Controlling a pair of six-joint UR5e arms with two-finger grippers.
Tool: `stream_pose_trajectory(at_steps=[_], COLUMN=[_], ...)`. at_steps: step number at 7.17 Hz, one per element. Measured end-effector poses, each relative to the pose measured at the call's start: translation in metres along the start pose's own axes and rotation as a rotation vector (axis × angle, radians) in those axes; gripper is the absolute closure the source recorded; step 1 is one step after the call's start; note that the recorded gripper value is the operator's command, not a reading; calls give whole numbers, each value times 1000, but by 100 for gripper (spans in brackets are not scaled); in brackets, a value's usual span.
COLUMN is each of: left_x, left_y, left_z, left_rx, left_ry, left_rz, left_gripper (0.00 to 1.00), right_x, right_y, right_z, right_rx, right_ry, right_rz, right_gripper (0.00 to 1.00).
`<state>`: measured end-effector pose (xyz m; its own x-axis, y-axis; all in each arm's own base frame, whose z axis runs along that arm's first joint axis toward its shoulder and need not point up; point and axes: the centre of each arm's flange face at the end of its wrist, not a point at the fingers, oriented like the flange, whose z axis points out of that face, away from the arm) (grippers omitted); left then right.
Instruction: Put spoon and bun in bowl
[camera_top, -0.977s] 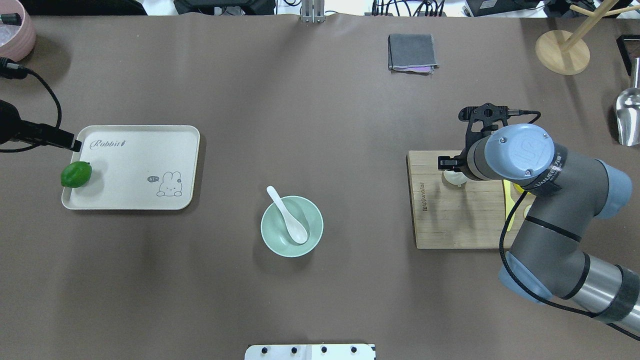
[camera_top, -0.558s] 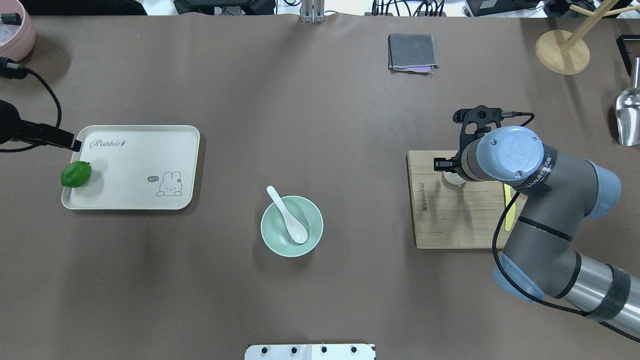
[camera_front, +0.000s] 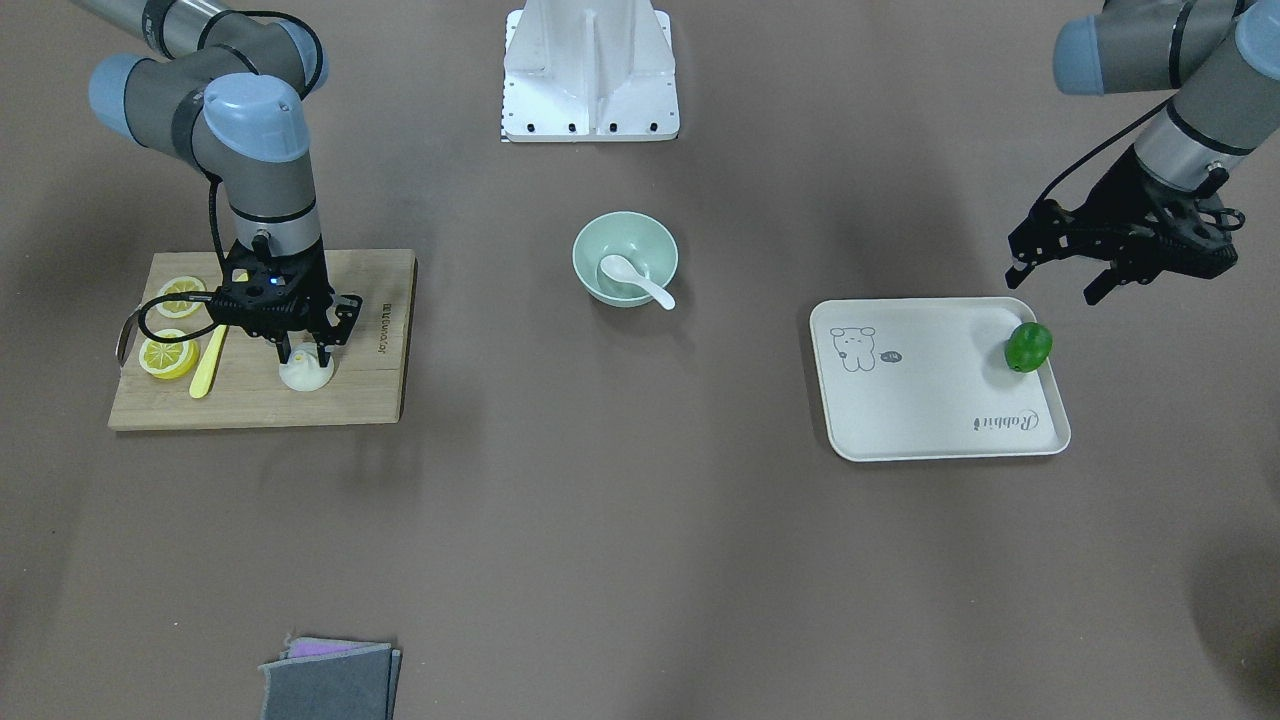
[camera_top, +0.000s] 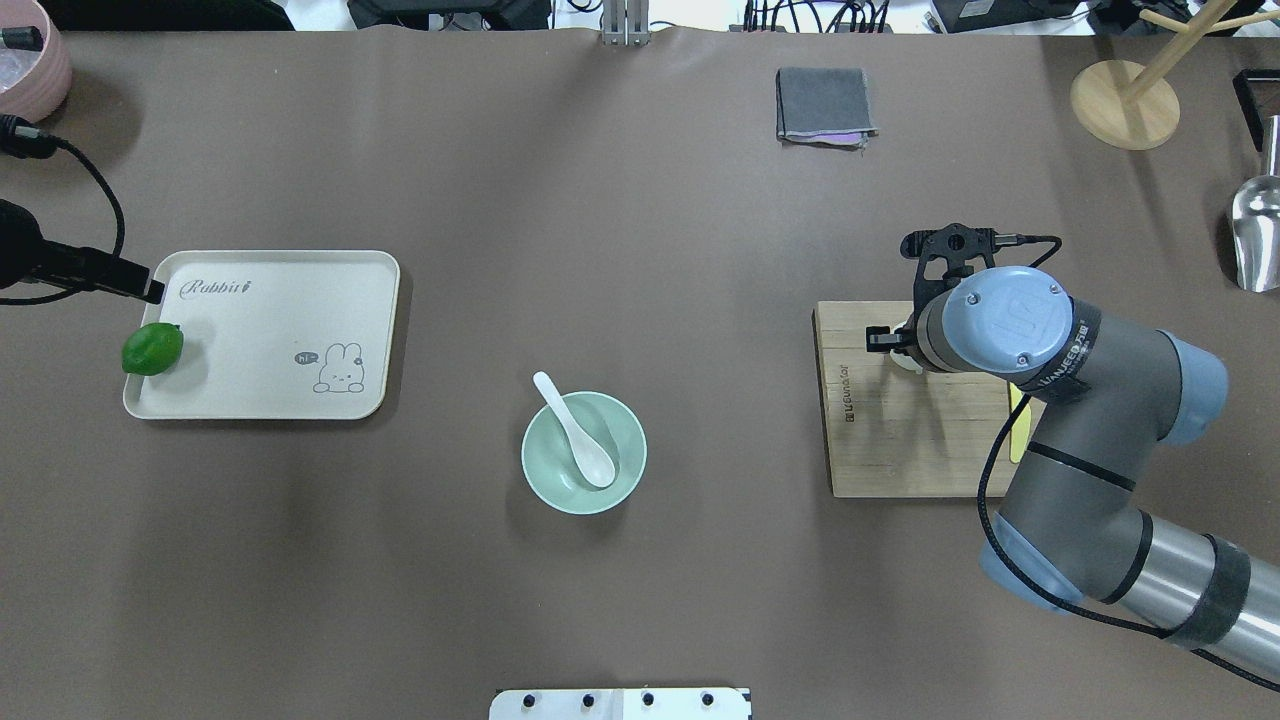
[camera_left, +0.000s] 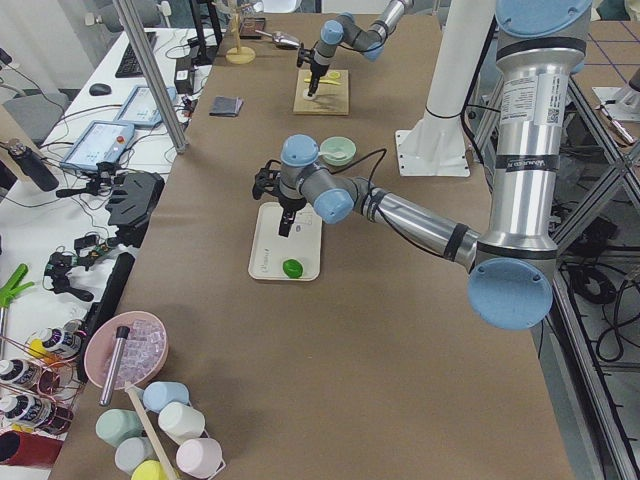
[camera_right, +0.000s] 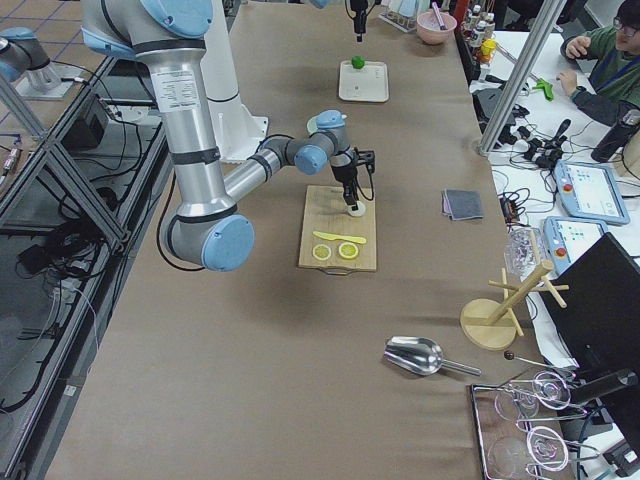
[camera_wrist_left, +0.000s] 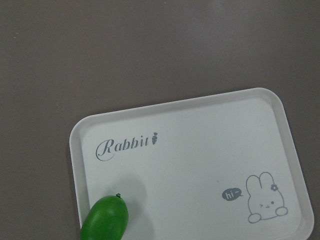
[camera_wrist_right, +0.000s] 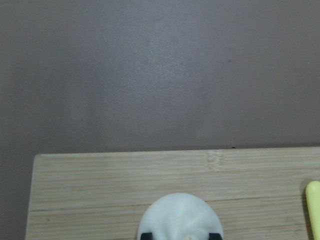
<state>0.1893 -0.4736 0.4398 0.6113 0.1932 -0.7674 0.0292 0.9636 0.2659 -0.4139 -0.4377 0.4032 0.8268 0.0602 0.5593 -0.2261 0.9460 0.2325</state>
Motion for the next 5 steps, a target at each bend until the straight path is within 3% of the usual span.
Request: stream_pose_trajectory(at_steps=[2, 5], left_x=[0, 0], left_y=[0, 0], left_z=[0, 0], left_rx=[0, -1], left_ry=[0, 0], left_rz=[0, 0], left_gripper=[2, 2], right_x=[-3, -47], right_y=[0, -15], right_z=[-2, -54], right_rx=[1, 5], right_ry=[-7, -98], right_rz=[4, 101], right_gripper=[100, 100])
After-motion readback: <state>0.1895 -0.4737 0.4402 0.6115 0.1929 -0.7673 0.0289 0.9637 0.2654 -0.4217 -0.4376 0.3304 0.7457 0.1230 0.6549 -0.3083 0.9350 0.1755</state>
